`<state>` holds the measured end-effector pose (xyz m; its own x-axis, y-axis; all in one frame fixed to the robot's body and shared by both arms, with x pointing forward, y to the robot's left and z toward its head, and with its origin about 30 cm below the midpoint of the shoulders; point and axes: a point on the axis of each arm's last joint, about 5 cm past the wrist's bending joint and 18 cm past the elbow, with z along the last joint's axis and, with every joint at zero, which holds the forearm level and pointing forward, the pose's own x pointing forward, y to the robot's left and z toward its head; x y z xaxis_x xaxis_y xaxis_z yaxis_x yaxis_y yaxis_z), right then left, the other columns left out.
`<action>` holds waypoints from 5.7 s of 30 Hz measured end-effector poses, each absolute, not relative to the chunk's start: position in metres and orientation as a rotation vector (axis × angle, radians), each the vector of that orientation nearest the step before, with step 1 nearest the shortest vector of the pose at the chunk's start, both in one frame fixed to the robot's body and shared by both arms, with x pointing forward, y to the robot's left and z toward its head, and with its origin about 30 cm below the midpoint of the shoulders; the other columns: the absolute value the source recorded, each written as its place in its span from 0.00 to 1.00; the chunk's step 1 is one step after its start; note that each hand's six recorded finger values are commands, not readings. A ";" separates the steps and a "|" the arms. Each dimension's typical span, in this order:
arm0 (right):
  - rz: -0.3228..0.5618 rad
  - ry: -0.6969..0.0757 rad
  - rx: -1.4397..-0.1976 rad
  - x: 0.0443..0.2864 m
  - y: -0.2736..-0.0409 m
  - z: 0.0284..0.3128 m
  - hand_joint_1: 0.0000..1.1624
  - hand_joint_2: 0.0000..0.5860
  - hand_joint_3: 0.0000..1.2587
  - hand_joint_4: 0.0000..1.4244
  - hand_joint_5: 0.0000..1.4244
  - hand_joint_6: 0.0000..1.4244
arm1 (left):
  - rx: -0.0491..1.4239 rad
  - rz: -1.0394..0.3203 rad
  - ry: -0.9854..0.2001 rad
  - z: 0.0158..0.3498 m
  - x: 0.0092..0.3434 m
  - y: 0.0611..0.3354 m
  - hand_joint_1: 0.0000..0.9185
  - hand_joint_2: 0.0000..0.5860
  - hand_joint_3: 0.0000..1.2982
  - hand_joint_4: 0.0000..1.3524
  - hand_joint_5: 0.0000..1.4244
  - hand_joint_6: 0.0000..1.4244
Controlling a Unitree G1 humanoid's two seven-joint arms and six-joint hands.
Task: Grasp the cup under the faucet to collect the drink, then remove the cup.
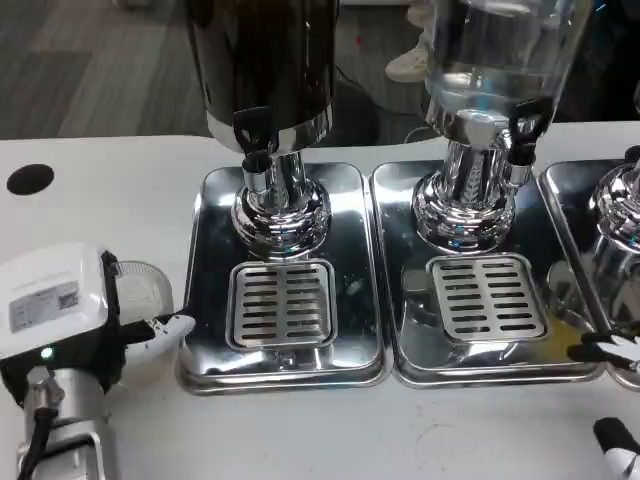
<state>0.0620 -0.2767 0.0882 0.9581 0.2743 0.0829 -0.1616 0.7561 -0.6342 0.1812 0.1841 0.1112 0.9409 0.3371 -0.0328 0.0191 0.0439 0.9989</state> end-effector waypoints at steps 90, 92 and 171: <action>0.256 -0.143 -0.640 0.059 -0.293 0.089 0.39 0.65 0.22 0.12 0.06 0.00 | 1.223 0.207 0.016 0.097 0.225 0.107 0.08 0.09 0.27 0.30 0.49 0.58; 0.258 -0.142 -0.640 0.060 -0.294 0.089 0.39 0.65 0.22 0.12 0.06 0.00 | 1.224 0.210 0.008 0.098 0.225 0.108 0.08 0.09 0.27 0.30 0.49 0.58; 0.258 -0.299 -0.871 0.081 -0.294 0.118 0.38 0.63 0.22 0.11 0.04 0.00 | 0.992 0.147 -0.266 0.173 0.175 0.128 0.08 0.10 0.27 0.22 0.58 0.69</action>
<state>0.0810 -0.2940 0.1184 0.9278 0.3412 0.1509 -0.1002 0.6176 -0.7801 0.1747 0.1285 0.1734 0.9578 0.0012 0.2874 -0.2424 0.5411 0.8053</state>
